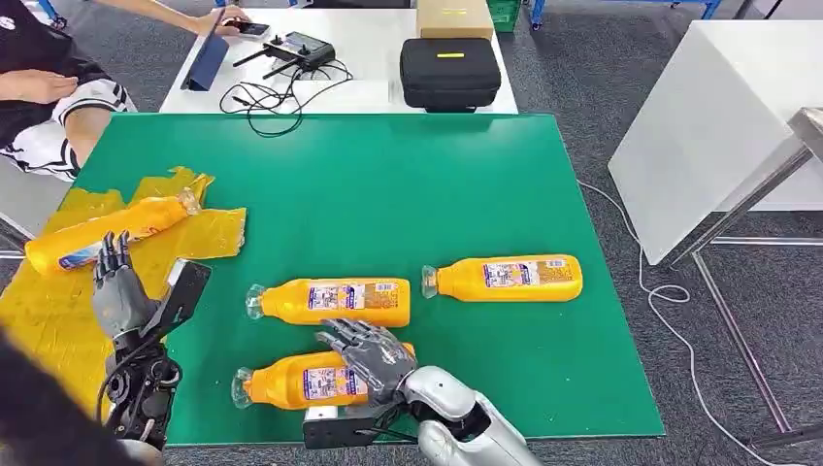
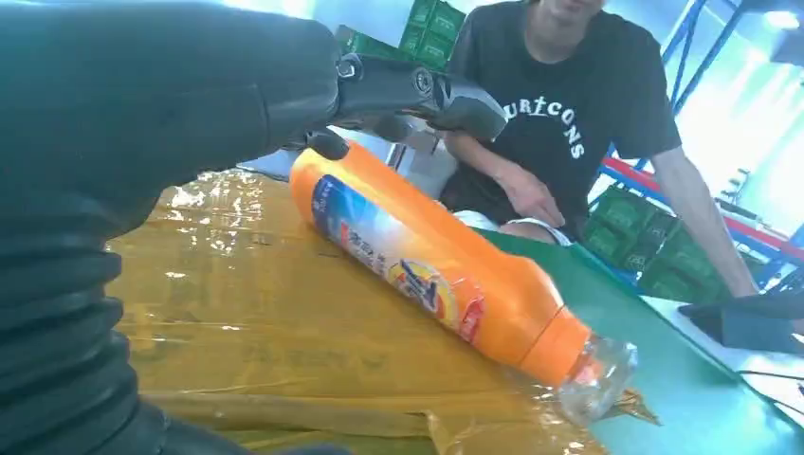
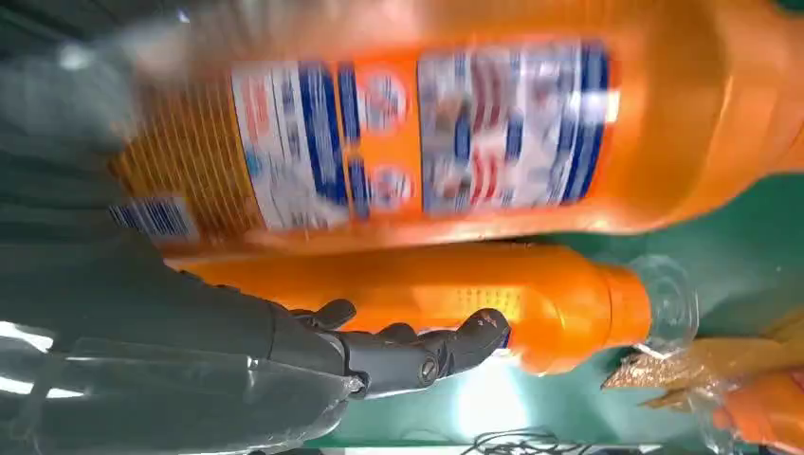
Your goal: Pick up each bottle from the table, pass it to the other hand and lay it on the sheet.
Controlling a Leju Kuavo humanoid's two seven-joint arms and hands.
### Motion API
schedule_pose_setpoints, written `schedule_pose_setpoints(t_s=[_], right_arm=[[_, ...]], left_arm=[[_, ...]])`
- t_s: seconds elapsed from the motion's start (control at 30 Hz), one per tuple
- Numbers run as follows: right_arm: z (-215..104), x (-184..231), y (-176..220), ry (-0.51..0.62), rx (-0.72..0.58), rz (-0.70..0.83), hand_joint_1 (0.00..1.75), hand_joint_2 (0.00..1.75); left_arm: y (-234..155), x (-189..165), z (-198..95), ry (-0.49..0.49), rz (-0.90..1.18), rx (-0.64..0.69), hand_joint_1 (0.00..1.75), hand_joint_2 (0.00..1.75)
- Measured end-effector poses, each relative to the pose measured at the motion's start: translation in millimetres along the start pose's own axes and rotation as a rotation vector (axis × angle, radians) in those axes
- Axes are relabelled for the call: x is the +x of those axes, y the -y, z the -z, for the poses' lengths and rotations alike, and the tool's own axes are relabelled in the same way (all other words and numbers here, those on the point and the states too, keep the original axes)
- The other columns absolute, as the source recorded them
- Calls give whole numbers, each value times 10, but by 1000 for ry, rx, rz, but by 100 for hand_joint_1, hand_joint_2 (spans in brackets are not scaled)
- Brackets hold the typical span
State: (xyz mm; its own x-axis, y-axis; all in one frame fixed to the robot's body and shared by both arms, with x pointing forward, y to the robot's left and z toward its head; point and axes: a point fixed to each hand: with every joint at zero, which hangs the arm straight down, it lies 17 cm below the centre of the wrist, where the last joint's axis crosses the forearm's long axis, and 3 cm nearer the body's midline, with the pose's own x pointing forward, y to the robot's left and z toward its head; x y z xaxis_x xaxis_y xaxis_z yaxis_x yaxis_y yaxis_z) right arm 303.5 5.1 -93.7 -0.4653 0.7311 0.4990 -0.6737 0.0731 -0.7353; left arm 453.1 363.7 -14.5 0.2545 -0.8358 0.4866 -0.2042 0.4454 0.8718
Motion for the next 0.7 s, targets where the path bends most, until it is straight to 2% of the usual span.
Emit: schedule_pose_setpoints(t_s=[0.4,0.6,0.63,0.67,0.7], right_arm=[[-6,-4,-86,0,24,-13,0,175],[-20,-120,-145,-66,59,-14,0,175],[-27,-147,-153,-75,64,-17,10,175],[-35,-176,-162,-85,68,-20,94,175],[-46,-217,-177,-100,74,-27,147,175]], left_arm=[[4,56,13,5,-11,3,0,175],[-11,179,55,14,-84,16,0,175],[-6,214,63,17,-92,14,0,175],[9,256,68,22,-99,9,0,175],[16,304,77,30,-103,7,0,175]])
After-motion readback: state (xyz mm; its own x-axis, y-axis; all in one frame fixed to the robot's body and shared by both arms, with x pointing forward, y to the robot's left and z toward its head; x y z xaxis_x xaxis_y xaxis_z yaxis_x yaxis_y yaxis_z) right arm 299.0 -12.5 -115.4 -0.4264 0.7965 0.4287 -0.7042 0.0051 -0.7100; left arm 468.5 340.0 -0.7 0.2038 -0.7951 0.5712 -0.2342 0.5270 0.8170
